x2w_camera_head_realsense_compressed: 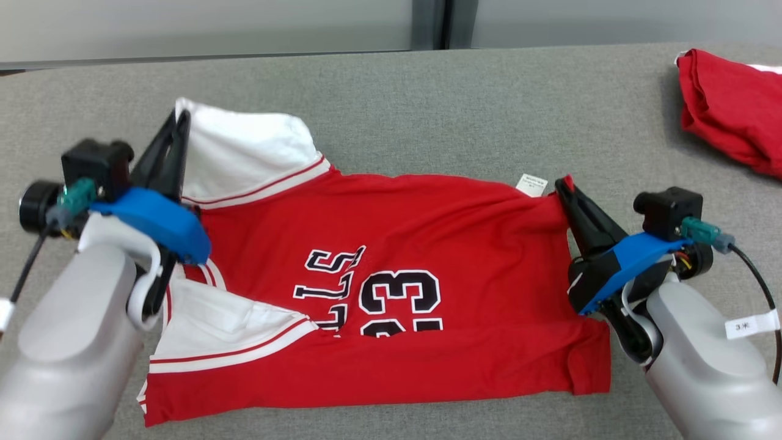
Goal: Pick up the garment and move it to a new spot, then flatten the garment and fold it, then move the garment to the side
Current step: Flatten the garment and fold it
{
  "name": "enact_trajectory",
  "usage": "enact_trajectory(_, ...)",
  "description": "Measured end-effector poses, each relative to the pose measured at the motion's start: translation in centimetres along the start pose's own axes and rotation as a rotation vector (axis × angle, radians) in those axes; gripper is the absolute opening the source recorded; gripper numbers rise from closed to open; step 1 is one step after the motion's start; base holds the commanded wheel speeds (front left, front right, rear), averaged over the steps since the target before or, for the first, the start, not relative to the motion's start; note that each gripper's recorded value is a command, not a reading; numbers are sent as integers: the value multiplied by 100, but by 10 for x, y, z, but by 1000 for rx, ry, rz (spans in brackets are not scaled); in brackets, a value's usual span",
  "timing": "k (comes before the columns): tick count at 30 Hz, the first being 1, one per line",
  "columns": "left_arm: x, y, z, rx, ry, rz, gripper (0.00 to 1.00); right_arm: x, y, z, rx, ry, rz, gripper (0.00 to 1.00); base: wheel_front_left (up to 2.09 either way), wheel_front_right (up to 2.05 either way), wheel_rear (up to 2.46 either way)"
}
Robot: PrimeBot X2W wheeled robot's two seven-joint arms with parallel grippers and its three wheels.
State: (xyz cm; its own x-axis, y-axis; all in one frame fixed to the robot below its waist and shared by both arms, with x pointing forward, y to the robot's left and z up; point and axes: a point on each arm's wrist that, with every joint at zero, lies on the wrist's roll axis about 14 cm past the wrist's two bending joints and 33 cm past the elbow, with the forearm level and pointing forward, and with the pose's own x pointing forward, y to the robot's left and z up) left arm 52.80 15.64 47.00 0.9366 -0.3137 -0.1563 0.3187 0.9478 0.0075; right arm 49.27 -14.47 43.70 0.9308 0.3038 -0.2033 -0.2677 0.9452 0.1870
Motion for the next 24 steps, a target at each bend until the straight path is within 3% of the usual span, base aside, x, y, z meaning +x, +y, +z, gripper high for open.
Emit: enact_trajectory(24,-134,-12,-41,-217,31,205,0,-44,27,-5,62,-89,18,0,0,0,0)
